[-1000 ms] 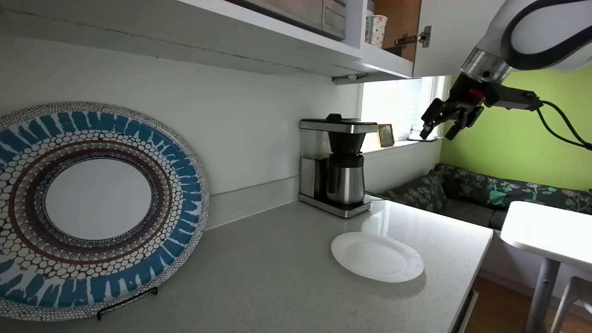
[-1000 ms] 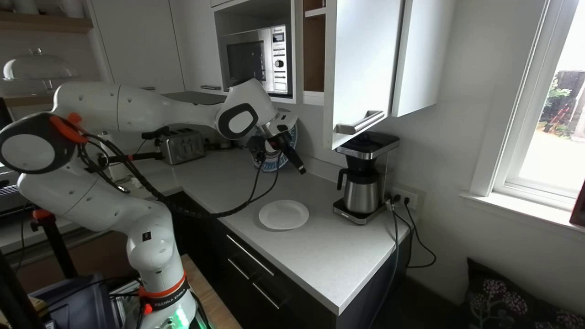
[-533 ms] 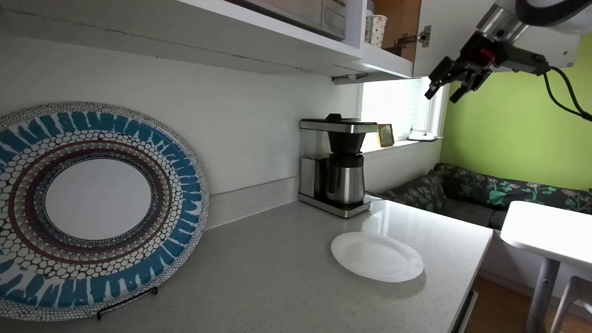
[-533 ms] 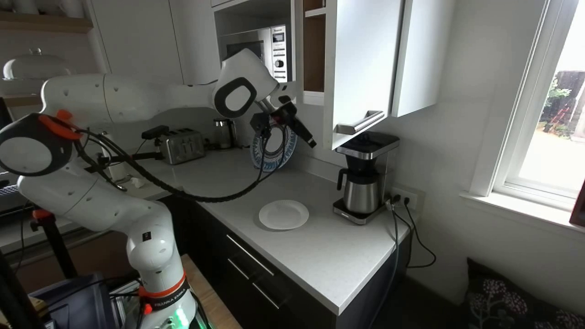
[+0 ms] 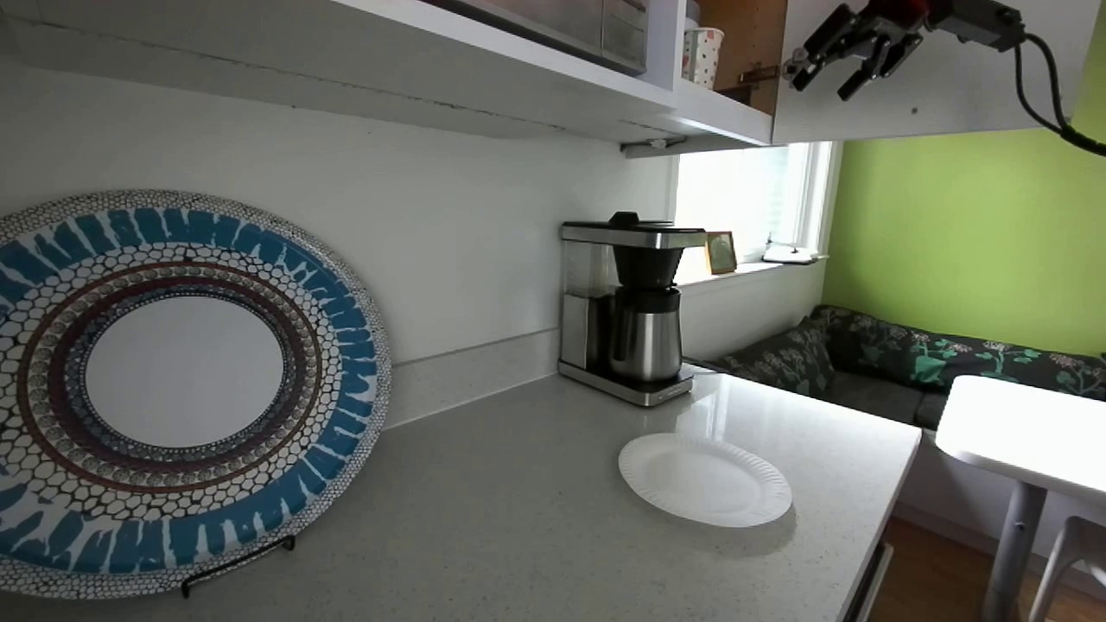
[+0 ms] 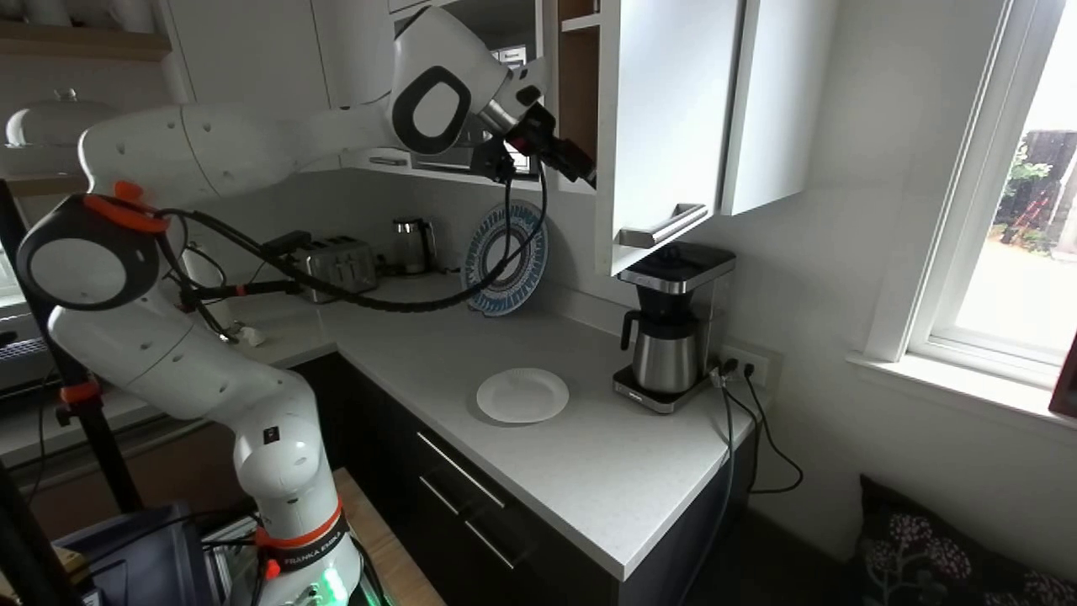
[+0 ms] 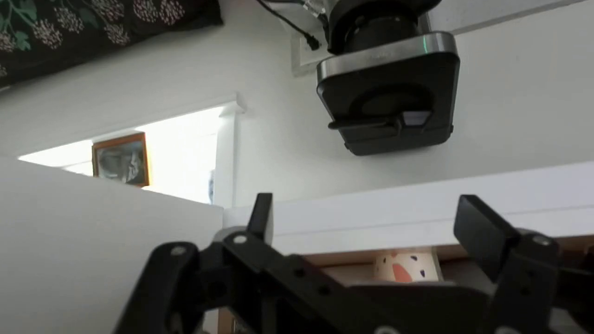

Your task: Remove the plate and cup from the top cupboard and put them on the kitchen countertop

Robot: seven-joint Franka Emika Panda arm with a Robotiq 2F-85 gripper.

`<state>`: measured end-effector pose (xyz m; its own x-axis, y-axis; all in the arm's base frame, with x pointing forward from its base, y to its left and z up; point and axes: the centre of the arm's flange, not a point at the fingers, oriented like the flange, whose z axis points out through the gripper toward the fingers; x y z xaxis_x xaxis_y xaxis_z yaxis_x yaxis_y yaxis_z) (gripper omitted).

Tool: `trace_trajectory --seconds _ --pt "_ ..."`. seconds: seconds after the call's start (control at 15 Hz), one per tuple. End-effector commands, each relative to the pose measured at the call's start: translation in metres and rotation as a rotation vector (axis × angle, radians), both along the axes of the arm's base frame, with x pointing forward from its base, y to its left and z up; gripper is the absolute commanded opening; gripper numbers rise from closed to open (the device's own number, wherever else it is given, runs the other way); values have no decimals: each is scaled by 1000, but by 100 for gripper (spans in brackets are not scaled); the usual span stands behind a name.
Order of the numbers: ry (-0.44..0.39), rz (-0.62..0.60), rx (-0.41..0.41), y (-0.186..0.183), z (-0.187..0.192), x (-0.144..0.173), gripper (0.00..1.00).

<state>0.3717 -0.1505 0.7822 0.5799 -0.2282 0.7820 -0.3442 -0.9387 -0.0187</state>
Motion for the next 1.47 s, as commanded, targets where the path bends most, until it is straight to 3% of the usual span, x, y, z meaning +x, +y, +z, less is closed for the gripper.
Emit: trace_trajectory --seconds 0.0,0.4,0.47,0.8,1.0,1.4 --pt "-54 17 -48 -8 39 28 100" --pt "-212 6 -32 -8 64 71 100" --pt "-172 6 -56 -5 56 49 100" --pt "-178 5 -58 -5 57 54 100" --pt "-192 -49 67 -22 69 59 100" --pt "-190 -100 239 -38 91 54 100"
